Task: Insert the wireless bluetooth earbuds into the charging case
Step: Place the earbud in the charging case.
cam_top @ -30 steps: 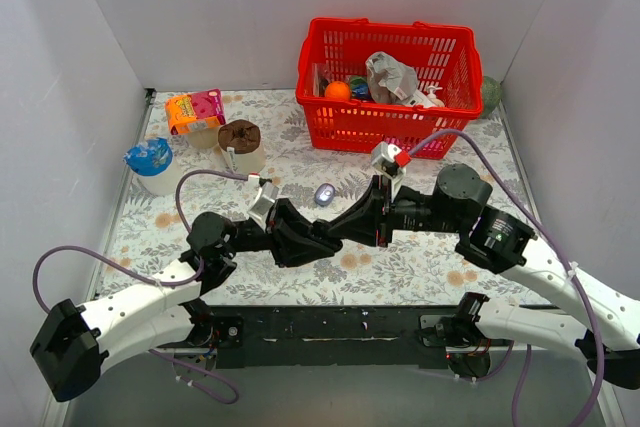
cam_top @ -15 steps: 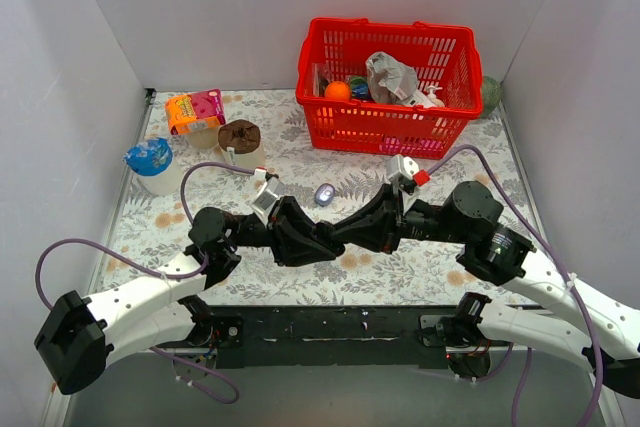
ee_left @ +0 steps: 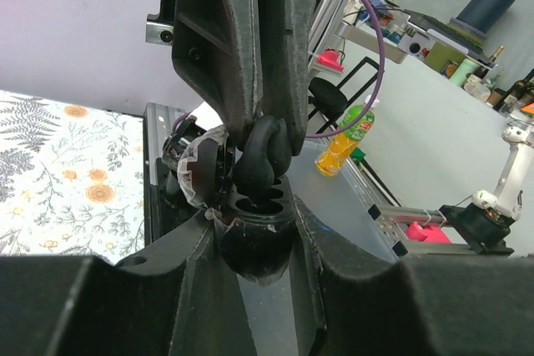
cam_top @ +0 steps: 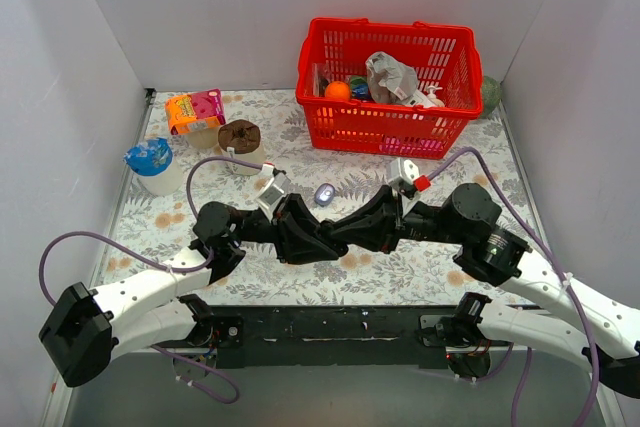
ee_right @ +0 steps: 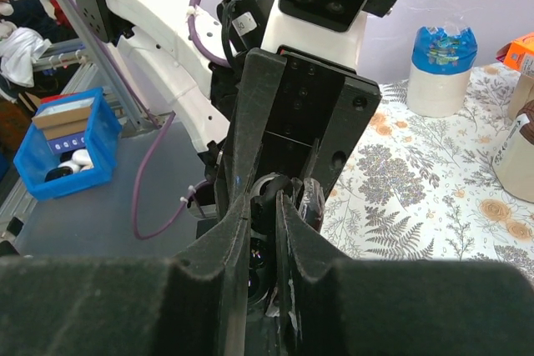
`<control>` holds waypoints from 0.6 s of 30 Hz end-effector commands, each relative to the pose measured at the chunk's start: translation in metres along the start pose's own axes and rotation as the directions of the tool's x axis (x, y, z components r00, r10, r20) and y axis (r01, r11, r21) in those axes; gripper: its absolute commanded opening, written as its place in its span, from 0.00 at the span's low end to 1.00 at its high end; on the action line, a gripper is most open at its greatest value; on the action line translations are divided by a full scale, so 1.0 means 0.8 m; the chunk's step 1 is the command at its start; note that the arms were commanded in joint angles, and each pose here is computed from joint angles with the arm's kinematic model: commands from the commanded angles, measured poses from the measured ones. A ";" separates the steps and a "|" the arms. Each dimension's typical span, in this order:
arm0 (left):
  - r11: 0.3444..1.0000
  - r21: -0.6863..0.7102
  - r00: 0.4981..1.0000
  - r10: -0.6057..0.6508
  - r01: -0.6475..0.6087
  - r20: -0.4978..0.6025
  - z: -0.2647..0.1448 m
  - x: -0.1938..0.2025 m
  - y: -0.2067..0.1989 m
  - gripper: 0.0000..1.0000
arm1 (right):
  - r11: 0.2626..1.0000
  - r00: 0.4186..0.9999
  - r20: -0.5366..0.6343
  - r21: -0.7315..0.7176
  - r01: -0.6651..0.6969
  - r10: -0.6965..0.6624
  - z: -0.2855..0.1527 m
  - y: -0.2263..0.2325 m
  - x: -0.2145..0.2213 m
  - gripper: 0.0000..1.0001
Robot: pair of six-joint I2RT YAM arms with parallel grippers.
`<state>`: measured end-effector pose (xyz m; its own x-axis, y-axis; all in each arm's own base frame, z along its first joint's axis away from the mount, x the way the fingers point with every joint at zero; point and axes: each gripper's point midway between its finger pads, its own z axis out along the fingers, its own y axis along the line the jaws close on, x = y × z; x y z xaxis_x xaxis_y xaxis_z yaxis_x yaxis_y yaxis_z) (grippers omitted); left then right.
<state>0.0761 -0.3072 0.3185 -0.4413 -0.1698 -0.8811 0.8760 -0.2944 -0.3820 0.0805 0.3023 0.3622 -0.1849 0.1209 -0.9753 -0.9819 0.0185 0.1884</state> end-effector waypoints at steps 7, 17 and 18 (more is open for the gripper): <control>0.998 0.036 0.999 0.050 -0.051 0.011 0.005 -0.018 -0.013 0.00 | 0.998 0.998 -0.021 0.016 0.055 -0.054 0.002 -0.003 -0.006 0.01; 0.996 0.006 0.996 0.084 -0.084 0.021 0.006 -0.024 -0.007 0.00 | 0.999 0.997 -0.074 0.005 0.035 -0.035 0.002 -0.001 0.008 0.01; 0.996 0.003 0.995 0.093 -0.093 0.027 0.006 -0.026 -0.008 0.00 | 0.999 0.996 -0.078 0.004 0.036 -0.036 0.002 -0.001 0.008 0.01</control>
<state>0.0788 -0.3098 0.3090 -0.4536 -0.1361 -0.8808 0.8709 -0.2778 -0.4055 0.0812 0.3050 0.3495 -0.1691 0.0553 -0.9840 -0.9850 0.0261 0.1708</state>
